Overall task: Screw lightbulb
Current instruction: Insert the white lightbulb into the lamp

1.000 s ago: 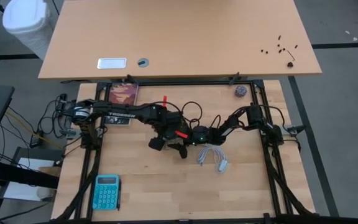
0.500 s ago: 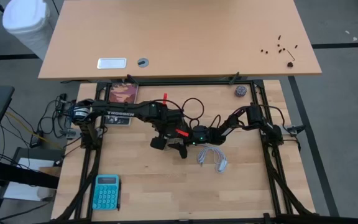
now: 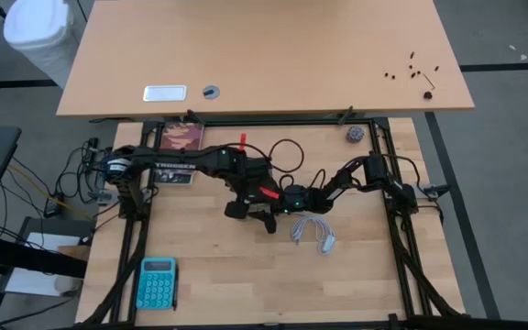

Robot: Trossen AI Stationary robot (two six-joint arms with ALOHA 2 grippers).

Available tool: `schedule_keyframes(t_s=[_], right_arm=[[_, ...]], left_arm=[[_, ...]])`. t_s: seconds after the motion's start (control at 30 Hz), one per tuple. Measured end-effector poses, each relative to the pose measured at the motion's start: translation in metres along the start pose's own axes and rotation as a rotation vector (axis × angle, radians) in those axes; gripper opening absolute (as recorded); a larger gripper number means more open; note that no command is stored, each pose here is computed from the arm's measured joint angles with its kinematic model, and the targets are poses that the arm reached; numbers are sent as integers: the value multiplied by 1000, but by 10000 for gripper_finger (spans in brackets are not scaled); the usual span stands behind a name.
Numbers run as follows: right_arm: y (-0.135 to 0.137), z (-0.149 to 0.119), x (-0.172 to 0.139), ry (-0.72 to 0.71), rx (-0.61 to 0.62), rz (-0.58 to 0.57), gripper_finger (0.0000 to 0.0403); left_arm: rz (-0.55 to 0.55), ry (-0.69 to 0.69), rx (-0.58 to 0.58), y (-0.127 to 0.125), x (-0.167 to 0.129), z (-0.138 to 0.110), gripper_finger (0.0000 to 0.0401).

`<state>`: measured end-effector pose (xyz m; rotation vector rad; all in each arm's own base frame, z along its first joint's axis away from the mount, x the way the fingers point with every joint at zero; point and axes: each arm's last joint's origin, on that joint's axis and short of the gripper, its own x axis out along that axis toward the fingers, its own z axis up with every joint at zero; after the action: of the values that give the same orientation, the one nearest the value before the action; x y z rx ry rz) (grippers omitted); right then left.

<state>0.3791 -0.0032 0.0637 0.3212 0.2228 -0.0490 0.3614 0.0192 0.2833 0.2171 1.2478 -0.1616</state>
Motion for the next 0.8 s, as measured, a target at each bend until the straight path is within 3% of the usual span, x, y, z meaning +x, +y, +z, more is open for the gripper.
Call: schedule_keyframes(t_s=[0.23, 0.5, 0.8], right_arm=[[-3, 1, -2, -2, 20, 2, 259], [-6, 17, -28, 11, 9, 29, 259], [1, 53, -58, 82, -7, 3, 258]], left_arm=[[31, -75, -56, 3, -32, 14, 366], [64, -184, -195, 4, -92, 24, 363], [55, -231, -346, -35, -129, 16, 349]])
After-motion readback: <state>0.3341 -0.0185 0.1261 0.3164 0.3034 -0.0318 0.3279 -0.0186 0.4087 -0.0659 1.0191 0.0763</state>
